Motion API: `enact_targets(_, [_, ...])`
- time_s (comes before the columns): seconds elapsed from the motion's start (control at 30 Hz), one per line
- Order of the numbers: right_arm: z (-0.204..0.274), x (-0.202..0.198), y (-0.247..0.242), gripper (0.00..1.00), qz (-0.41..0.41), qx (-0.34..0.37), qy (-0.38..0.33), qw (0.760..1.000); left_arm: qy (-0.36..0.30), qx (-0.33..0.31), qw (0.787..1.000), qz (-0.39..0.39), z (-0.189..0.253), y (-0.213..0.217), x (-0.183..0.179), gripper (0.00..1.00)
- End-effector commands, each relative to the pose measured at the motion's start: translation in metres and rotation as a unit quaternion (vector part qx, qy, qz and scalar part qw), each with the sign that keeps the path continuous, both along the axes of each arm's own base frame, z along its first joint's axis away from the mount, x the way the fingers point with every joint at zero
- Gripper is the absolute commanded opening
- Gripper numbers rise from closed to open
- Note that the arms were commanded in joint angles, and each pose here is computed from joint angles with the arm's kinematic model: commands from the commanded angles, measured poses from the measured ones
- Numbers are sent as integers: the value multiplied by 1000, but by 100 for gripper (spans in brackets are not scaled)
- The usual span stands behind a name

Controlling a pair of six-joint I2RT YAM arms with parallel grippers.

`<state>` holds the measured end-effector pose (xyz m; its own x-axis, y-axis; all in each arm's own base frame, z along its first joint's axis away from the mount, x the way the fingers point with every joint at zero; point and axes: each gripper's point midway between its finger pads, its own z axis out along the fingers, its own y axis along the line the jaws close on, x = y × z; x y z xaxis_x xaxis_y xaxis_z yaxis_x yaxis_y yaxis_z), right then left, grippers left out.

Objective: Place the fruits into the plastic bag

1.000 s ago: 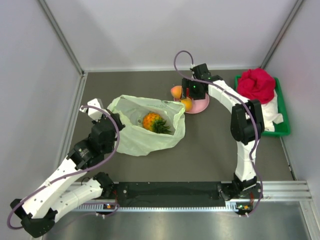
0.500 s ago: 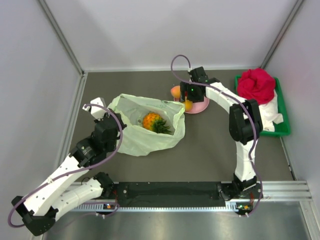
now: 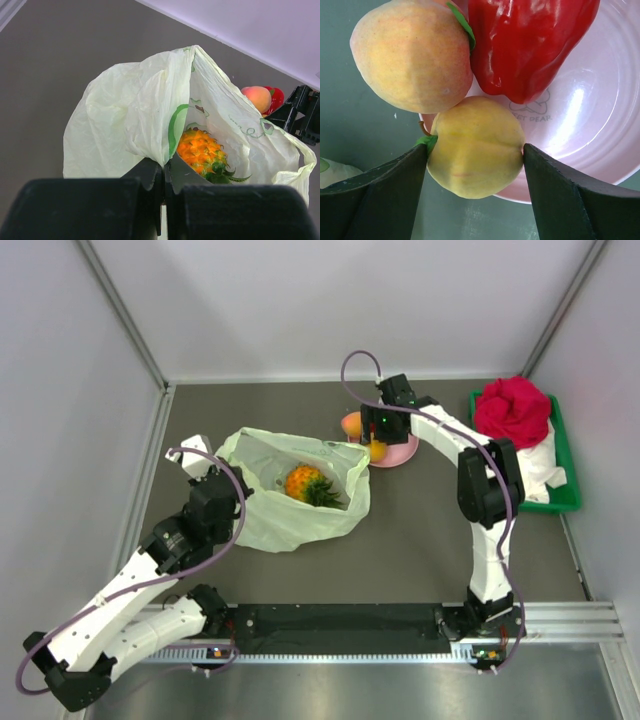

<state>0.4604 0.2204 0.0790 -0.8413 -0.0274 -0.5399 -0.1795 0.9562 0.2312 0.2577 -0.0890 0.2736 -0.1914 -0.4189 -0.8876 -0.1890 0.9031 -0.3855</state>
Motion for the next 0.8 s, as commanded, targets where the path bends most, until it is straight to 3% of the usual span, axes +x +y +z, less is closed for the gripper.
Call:
enact_targets(0.0, [-24,-6,-3,76,8,-24,16,1000,-23,-18,1000,2,19,1,1,0])
enact_targets(0.1, [-23,-8,-2,72,13,-22,18,1000,-23,-18,1000,2,19,1,1,0])
enact_targets(0.13, [-22,-8,-1,62,13,-21,16,1000,-23,-18,1000,2,20,1,1,0])
enact_targets(0.2, [-12,-8,-1,54,11,-15,3,1000,-23,-18,1000,2,20,0,2,0])
enact_targets(0.5, [38,-11,-15,42,0,-4,-37,999,-22,-21,1000,-1,16,-3,4,0])
enact_targets(0.77, [56,-29,-31,41,0,8,-51,999,-23,-21,1000,-3,15,-4,4,0])
